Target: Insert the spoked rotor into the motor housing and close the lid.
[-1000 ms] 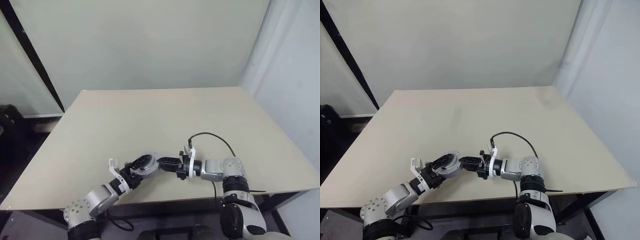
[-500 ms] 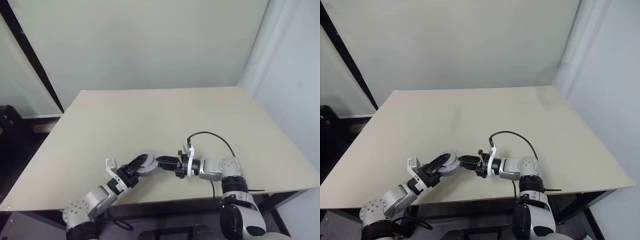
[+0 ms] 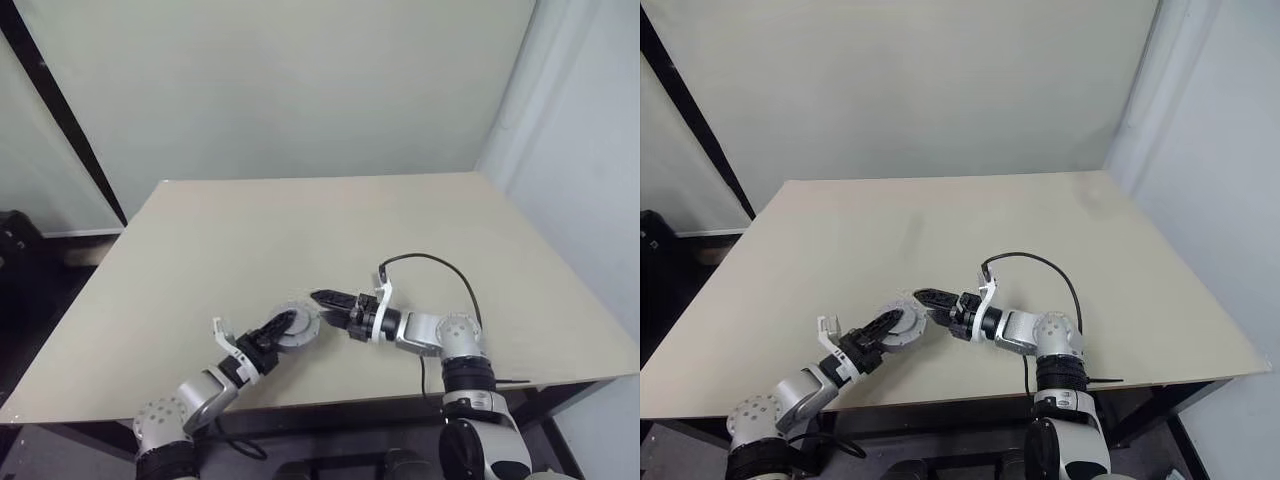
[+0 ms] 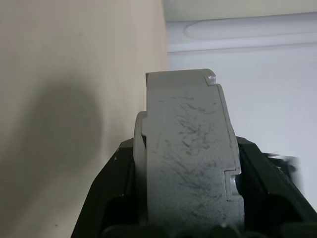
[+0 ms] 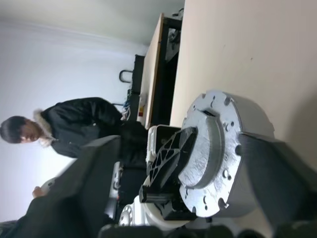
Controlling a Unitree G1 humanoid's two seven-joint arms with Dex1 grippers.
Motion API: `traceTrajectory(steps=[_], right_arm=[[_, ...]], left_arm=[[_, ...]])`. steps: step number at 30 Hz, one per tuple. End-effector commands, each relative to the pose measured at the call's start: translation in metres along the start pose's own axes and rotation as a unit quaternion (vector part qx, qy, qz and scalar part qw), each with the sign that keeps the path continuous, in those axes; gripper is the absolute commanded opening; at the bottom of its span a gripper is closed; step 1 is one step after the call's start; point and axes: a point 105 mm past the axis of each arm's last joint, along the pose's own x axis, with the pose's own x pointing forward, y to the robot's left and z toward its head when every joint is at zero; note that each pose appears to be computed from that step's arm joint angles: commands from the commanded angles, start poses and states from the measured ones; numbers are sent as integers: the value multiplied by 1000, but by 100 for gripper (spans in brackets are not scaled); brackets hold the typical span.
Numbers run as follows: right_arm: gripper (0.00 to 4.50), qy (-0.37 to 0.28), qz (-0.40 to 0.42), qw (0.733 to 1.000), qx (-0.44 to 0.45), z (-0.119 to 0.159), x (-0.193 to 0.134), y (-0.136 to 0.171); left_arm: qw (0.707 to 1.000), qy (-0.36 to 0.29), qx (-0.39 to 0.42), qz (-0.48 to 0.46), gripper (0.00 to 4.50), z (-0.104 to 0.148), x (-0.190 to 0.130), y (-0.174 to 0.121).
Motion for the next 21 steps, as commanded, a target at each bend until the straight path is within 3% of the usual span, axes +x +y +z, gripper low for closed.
traceTrajectory(steps=[1, 6, 9, 14, 17, 21], right_arm=[[450, -26, -5, 999, -25, 10, 5, 6], [450, -49, -65, 976, -201, 21, -1, -1], [450, -28, -85, 931, -353, 18, -3, 2], [450, 1, -95, 849, -520, 12, -3, 3], [450, 16, -84, 801, -592, 5, -2, 4], [450, 21, -70, 780, -622, -2, -1, 5]], left_arm=[[998, -43, 30, -25, 202, 19, 1, -14], [978, -173, 115, -23, 202, 70, -6, -36], [952, -216, 213, 26, 202, 95, -10, -43], [897, -231, 362, 105, 202, 120, -13, -42], [878, -234, 397, 128, 202, 129, -14, -40], [868, -234, 411, 151, 202, 137, -17, -31]])
